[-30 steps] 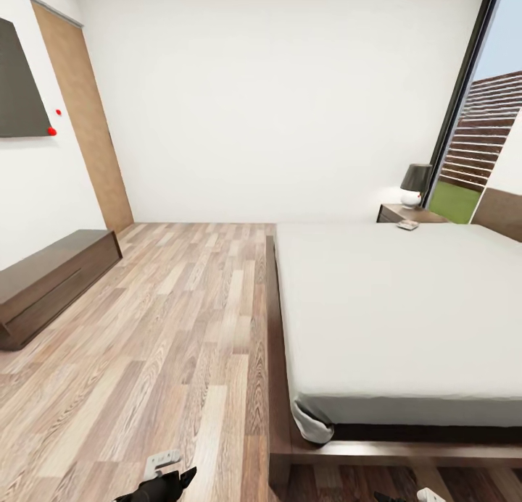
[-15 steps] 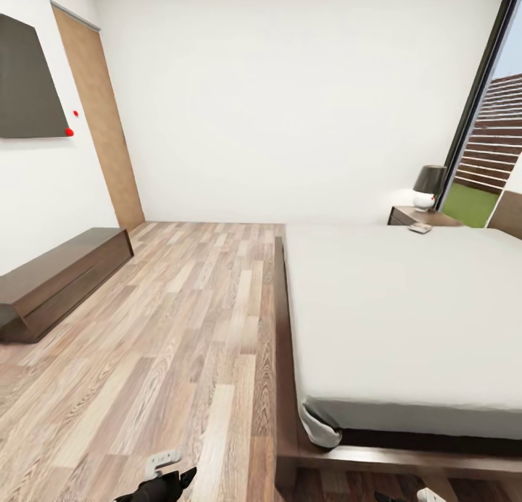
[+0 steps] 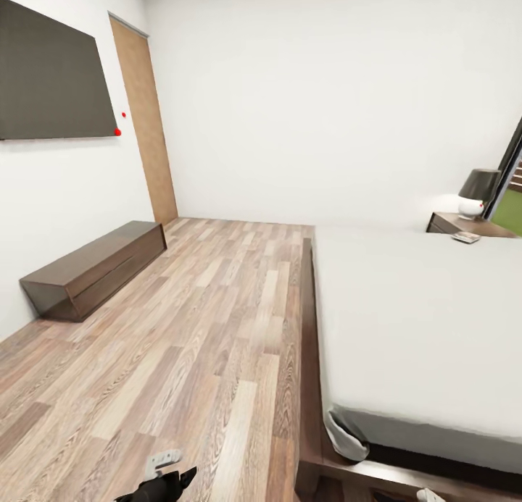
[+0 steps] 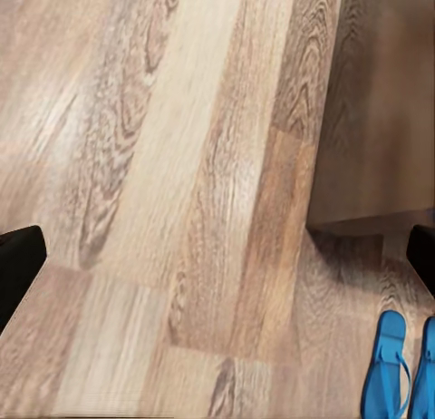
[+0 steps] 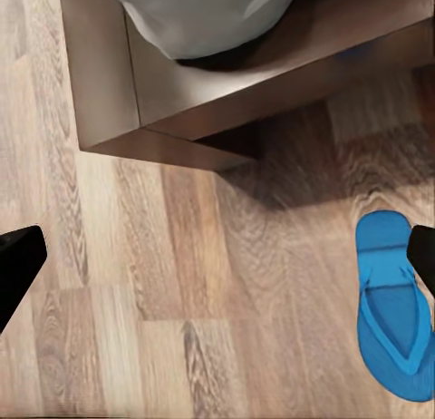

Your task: In the bedroom, move the book from the bed onto either nightstand, and place the two sandals side by side next to the bed.

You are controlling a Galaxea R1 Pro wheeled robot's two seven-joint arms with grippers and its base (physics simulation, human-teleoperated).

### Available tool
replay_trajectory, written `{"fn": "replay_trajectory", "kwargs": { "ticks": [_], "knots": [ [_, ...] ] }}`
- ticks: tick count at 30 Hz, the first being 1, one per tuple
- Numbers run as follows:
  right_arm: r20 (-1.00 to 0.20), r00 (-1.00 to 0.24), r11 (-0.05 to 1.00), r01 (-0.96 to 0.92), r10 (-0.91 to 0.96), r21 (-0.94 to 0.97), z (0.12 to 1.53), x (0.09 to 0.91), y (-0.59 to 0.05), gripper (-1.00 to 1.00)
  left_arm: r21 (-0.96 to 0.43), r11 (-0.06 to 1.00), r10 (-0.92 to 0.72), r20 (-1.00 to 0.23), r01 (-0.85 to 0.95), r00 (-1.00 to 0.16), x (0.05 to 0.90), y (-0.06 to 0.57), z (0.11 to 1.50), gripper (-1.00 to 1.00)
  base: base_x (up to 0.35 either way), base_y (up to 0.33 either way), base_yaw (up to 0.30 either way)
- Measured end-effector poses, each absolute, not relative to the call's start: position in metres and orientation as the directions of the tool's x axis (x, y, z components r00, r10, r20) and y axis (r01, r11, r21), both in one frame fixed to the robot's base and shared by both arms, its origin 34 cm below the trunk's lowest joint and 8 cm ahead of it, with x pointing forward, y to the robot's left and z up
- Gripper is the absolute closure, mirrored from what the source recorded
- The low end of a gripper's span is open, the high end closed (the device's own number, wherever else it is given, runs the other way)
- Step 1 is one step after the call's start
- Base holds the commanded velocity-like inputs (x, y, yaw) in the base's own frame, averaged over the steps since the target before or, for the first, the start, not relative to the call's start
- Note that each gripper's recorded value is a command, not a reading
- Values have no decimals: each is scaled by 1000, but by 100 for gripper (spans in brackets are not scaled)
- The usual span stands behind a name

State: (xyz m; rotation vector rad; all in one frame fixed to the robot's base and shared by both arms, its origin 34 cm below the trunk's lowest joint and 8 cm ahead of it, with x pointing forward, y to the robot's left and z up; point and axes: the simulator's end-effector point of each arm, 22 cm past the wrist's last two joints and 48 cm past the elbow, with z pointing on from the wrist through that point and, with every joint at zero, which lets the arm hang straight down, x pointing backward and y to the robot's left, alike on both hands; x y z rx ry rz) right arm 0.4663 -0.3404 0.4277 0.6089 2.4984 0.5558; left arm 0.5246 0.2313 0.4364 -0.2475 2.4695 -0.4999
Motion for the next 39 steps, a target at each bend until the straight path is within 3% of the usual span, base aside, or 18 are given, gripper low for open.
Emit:
{"fn": "replay_trajectory", "kwargs": {
  "ticks": [39],
  "knots": [
    [-373, -772, 816, 308, 515, 488, 428, 466, -340, -100, -405, 912, -287, -524, -61, -802, 525, 233, 436, -100, 0, 24, 248]
  ]
}}
